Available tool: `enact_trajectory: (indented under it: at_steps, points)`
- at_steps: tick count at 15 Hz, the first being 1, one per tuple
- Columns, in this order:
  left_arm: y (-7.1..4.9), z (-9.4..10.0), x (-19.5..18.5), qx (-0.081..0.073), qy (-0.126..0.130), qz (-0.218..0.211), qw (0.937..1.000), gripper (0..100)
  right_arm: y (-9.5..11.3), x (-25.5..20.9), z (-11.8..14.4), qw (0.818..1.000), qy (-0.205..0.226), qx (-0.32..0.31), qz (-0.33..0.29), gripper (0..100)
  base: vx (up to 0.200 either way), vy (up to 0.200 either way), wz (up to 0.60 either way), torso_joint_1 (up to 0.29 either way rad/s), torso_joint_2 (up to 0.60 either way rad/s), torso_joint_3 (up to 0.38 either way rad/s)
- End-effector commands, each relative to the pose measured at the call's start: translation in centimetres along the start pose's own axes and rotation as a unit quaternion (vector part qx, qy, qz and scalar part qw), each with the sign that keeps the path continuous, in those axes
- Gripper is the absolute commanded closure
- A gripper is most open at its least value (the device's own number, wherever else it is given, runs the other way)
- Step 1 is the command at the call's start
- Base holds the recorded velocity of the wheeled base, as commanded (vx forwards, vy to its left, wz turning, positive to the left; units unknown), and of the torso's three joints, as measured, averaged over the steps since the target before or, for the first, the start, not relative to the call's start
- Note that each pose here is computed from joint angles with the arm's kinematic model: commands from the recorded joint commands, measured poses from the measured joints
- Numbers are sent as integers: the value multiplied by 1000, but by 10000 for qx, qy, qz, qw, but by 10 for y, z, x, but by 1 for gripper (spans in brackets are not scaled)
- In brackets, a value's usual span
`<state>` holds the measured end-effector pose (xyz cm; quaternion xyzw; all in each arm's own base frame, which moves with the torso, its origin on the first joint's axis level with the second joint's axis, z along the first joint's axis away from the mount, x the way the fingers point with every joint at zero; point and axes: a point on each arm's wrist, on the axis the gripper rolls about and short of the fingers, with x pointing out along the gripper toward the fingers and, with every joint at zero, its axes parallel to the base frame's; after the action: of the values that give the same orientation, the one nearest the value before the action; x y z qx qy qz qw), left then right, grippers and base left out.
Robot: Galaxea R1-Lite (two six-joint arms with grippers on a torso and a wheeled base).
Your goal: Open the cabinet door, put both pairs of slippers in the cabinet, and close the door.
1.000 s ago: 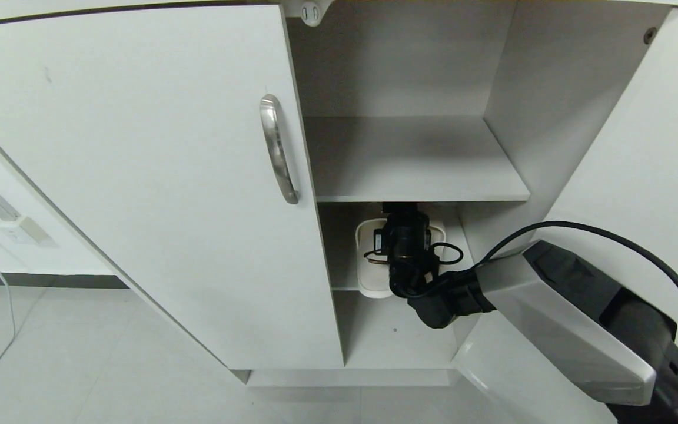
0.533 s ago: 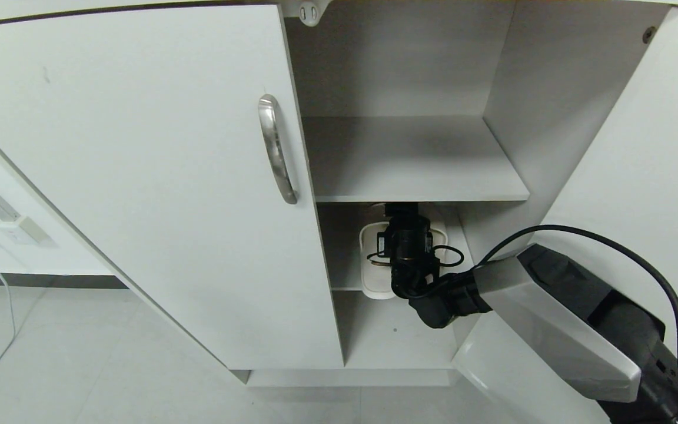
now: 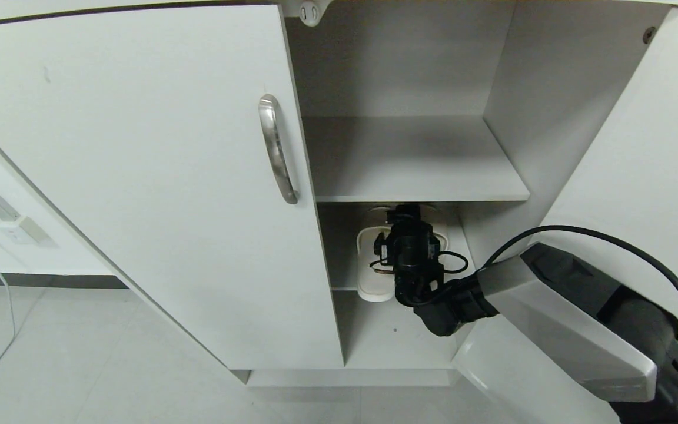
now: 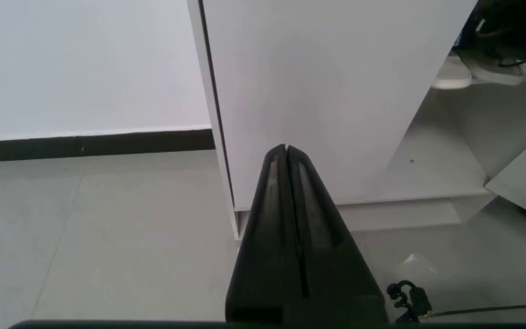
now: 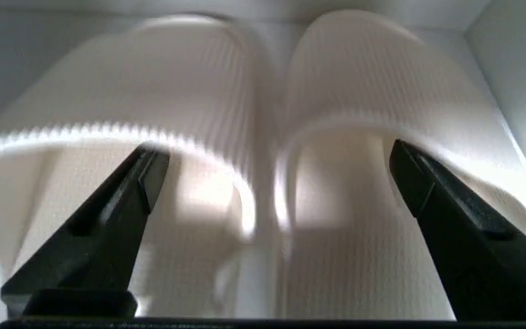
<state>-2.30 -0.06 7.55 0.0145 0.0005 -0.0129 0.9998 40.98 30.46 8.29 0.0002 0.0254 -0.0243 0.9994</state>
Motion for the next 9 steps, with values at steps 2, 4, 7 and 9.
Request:
enact_trajectory:
  at_steps: [2,4,7,9]
  points:
    - [0,0,0,1,9,-2,10000,100,-2,-38,22,9997,-103,79,219,0,0,0,0,0,0,0]
    - [0,0,0,1,9,-2,10000,100,-6,-62,24,9992,-96,75,372,0,0,0,0,0,0,0]
    - [0,0,0,-7,1,-2,10000,100,-18,-104,20,9984,-90,60,563,0,0,0,0,0,0,0]
    - [0,0,0,-7,9,6,10000,100,-28,-124,19,9977,-91,40,670,0,0,0,0,0,0,0]
